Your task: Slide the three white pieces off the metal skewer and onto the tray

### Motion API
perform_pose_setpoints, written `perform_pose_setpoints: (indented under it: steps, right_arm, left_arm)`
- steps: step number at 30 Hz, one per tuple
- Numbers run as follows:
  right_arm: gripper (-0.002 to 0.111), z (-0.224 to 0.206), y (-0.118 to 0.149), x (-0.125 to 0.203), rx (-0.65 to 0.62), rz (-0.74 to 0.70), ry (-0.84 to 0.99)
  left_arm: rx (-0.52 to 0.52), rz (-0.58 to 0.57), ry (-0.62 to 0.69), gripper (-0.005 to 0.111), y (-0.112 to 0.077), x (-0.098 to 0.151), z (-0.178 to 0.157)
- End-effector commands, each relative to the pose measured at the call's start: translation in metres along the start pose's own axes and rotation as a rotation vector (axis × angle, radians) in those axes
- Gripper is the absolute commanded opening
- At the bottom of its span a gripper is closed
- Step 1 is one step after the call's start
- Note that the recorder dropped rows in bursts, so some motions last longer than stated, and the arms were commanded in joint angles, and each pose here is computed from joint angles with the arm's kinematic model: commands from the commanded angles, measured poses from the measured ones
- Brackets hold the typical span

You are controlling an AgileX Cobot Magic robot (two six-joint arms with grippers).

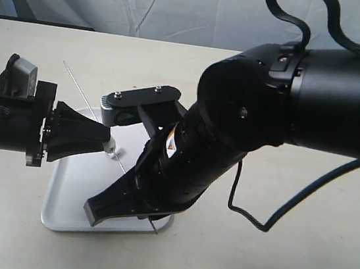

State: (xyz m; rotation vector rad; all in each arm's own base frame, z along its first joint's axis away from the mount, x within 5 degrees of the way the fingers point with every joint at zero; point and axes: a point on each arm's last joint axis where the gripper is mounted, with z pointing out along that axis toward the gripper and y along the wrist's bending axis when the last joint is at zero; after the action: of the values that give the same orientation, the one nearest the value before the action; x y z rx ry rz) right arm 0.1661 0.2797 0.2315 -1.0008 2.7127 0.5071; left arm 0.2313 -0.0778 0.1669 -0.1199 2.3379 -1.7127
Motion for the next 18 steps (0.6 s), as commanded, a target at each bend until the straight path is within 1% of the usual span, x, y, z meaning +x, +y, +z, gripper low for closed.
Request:
perform_pose_setpoints:
  steps: [1,2,4,18]
  right_arm:
    - [-0.001,0.0,-0.001,-0.002,-0.003,0.001,-0.014]
    - [-0.001,0.0,-0.001,-0.002,-0.003,0.001,-0.014]
    - [-0.001,0.0,-0.001,-0.001,-0.001,0.001,-0.005]
    - [-0.001,0.0,-0.002,0.004,0.007,-0.001,0.042]
  left_arm:
    - [0.012,0.007,-0.002,0.011,-0.003,0.001,0.0]
    - [0.016,0.004,-0.01,0.008,-0.003,0.001,0.0]
    - [0.025,-0.005,-0.034,0.006,-0.004,-0.001,0.0]
    - [0.062,0.001,-0.112,0.006,-0.012,-0.017,-0.001]
